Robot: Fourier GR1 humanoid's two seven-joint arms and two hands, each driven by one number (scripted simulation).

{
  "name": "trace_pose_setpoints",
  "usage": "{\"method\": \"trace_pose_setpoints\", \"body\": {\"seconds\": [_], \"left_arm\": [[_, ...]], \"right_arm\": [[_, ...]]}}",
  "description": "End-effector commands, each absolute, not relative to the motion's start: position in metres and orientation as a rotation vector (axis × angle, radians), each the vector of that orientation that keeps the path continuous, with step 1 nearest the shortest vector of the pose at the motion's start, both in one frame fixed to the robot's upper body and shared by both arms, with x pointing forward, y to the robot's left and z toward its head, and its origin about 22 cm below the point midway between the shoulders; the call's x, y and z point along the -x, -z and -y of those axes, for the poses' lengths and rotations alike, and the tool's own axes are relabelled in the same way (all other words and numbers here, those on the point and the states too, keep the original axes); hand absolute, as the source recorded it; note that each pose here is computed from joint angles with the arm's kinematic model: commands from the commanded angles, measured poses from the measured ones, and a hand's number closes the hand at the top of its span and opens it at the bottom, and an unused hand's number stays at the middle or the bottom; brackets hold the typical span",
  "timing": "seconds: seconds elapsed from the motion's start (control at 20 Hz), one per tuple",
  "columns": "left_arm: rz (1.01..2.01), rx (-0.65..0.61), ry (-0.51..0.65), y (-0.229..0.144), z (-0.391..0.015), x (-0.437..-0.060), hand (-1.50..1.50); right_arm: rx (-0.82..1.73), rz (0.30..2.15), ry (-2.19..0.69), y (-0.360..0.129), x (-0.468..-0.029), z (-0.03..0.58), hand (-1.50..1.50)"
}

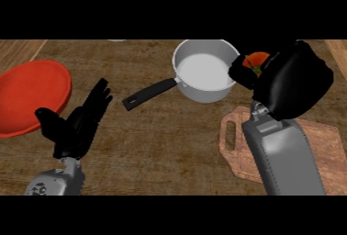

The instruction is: Pick the tomato from the cutting board and place it in the pot

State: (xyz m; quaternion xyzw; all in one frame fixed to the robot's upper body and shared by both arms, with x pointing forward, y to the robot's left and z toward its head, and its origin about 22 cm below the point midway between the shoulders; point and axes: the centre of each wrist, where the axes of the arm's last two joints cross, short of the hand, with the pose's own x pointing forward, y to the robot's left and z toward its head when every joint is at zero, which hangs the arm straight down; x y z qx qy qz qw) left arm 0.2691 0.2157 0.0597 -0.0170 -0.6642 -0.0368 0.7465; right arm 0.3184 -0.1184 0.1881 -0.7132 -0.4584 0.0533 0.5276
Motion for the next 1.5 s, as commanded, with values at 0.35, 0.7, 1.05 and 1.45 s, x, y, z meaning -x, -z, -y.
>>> {"method": "trace_pose_setpoints", "body": {"seconds": [0.35,0.7,1.05,1.45], "left_arm": [[1.487,0.09,0.108,-0.067,-0.195,-0.279,0.0],[1.488,0.085,0.126,-0.067,-0.193,-0.281,0.0],[1.485,0.076,0.117,-0.066,-0.2,-0.283,0.0],[1.489,0.084,0.111,-0.068,-0.2,-0.285,0.0]], "right_arm": [[1.748,0.83,0.076,-0.253,-0.348,0.08,1.5],[1.685,0.746,0.042,-0.253,-0.379,0.086,1.5],[1.479,0.74,0.152,-0.243,-0.397,0.115,-1.5],[1.301,0.898,0.369,-0.245,-0.399,0.125,-1.5]]}}
